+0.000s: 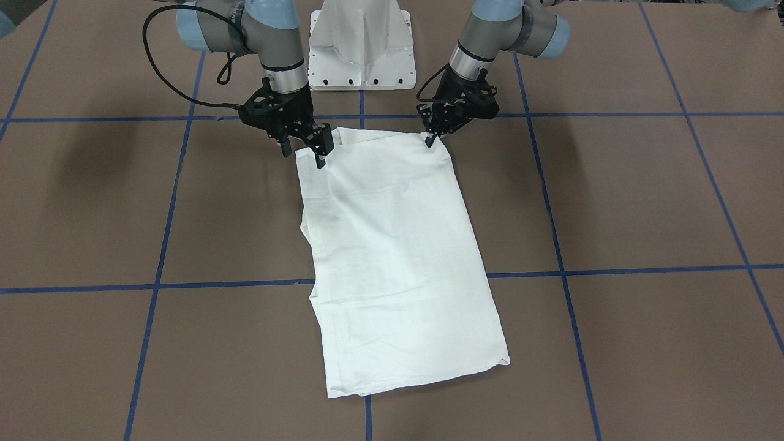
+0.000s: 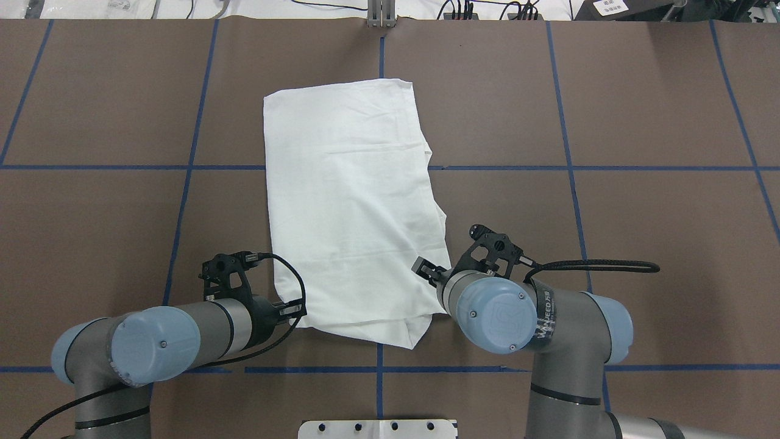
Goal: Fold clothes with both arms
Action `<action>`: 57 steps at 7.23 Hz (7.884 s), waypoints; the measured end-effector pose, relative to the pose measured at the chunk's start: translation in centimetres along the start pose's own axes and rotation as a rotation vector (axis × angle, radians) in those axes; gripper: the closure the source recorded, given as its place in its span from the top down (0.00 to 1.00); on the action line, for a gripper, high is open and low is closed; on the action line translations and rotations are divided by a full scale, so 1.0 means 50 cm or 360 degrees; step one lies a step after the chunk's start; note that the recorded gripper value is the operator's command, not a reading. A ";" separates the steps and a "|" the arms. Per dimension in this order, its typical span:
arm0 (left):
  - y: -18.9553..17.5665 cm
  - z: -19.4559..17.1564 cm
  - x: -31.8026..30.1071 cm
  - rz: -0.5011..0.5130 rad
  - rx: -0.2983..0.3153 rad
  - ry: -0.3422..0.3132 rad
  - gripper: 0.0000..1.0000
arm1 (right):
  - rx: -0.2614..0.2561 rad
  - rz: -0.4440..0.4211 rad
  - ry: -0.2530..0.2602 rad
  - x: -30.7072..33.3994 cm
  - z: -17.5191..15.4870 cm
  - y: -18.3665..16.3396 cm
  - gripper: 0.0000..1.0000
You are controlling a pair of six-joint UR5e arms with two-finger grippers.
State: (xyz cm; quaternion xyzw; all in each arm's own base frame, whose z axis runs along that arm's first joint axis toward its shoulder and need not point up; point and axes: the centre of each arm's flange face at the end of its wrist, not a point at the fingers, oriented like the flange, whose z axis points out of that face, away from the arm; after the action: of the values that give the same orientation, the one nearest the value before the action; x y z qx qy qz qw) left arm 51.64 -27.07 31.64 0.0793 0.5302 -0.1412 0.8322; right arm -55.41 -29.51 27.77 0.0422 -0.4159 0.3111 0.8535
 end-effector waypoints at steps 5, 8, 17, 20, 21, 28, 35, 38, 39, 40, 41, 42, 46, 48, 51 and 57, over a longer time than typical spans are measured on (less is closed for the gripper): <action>-0.003 -0.001 -0.002 -0.0002 0.0021 -0.0002 0.00 | 0.0008 0.0036 0.0019 -0.006 0.029 0.101 0.79; -0.003 -0.002 -0.001 -0.0002 0.0022 0.0002 0.00 | 0.0024 0.0039 0.0023 -0.009 0.037 0.104 0.35; -0.001 -0.008 0.005 0.0001 0.0018 0.0014 0.00 | 0.0049 0.0067 -0.0025 -0.045 0.029 0.104 0.00; -0.006 -0.093 0.043 0.0056 -0.0025 0.0083 0.00 | 0.0060 0.0093 -0.0072 -0.063 -0.060 0.060 0.00; -0.006 -0.147 0.068 0.0072 -0.0052 0.0100 0.00 | 0.0053 0.0091 -0.0071 -0.064 -0.132 0.052 0.00; -0.088 -0.320 0.158 0.0125 0.0015 0.0067 0.00 | 0.0082 0.0064 -0.0083 -0.092 -0.304 0.000 0.00; -0.441 -0.042 0.101 0.0220 0.0386 -0.0223 0.00 | 0.0341 0.0069 -0.0192 -0.406 -0.033 -0.220 0.00; -0.474 0.030 0.066 0.0220 0.0401 -0.0254 0.00 | 0.0364 0.0050 -0.0157 -0.428 0.046 -0.239 0.00; -0.478 0.032 0.063 0.0224 0.0403 -0.0259 0.00 | 0.0371 0.0043 -0.0143 -0.433 0.056 -0.244 0.00; -0.482 0.031 0.062 0.0242 0.0406 -0.0262 0.38 | 0.0376 0.0040 -0.0138 -0.442 0.061 -0.247 0.00; -0.484 0.029 0.063 0.0263 0.0406 -0.0263 0.99 | 0.0375 0.0041 -0.0153 -0.451 0.064 -0.248 0.96; -0.486 0.024 0.066 0.0283 0.0404 -0.0257 1.00 | 0.0373 0.0013 -0.0178 -0.457 0.065 -0.248 1.00; -0.471 -0.005 0.073 0.0441 0.0324 -0.0217 1.00 | 0.0361 -0.0184 -0.0191 -0.467 0.048 -0.275 1.00; -0.467 -0.005 0.068 0.0494 0.0306 -0.0221 1.00 | 0.0342 -0.0188 -0.0188 -0.465 0.047 -0.278 0.96; -0.499 -0.031 0.022 0.0811 0.0295 -0.0238 1.00 | 0.0359 -0.0092 -0.0103 -0.504 0.094 -0.284 0.83; -0.546 -0.074 -0.076 0.0968 0.0256 -0.0157 1.00 | 0.0355 -0.0084 -0.0016 -0.522 0.138 -0.269 0.00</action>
State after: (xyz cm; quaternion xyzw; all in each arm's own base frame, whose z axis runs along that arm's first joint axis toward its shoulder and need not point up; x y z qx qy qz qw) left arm 38.20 -51.34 34.00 0.2929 0.4284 0.0691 0.8520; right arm -64.56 -55.55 15.55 0.1494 -0.3818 0.3326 0.8493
